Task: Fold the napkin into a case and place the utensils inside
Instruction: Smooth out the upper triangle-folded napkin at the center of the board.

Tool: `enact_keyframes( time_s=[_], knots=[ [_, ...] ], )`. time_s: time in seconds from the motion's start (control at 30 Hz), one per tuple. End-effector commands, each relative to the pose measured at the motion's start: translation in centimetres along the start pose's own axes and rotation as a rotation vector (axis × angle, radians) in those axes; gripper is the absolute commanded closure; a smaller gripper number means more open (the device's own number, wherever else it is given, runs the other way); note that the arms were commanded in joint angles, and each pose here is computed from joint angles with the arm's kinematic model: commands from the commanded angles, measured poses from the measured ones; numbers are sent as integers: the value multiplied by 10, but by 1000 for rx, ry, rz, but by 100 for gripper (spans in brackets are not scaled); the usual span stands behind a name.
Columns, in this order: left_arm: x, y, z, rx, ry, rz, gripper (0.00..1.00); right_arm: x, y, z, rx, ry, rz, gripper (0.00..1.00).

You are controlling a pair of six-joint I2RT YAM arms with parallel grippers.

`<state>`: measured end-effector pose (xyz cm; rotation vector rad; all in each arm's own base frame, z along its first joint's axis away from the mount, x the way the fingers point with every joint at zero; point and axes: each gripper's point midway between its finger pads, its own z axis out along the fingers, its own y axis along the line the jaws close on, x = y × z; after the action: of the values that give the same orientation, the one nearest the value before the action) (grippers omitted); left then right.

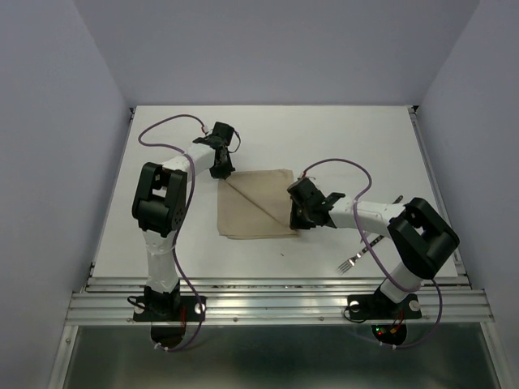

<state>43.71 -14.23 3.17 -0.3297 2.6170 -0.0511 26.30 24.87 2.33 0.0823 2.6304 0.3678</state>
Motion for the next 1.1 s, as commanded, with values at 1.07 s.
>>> enact_keyframes(
  time_s=[1.07],
  knots=[
    [23,-27,-65,212,-34,-28,100,7,-1,-18,-70,-14,-23,97]
  ],
)
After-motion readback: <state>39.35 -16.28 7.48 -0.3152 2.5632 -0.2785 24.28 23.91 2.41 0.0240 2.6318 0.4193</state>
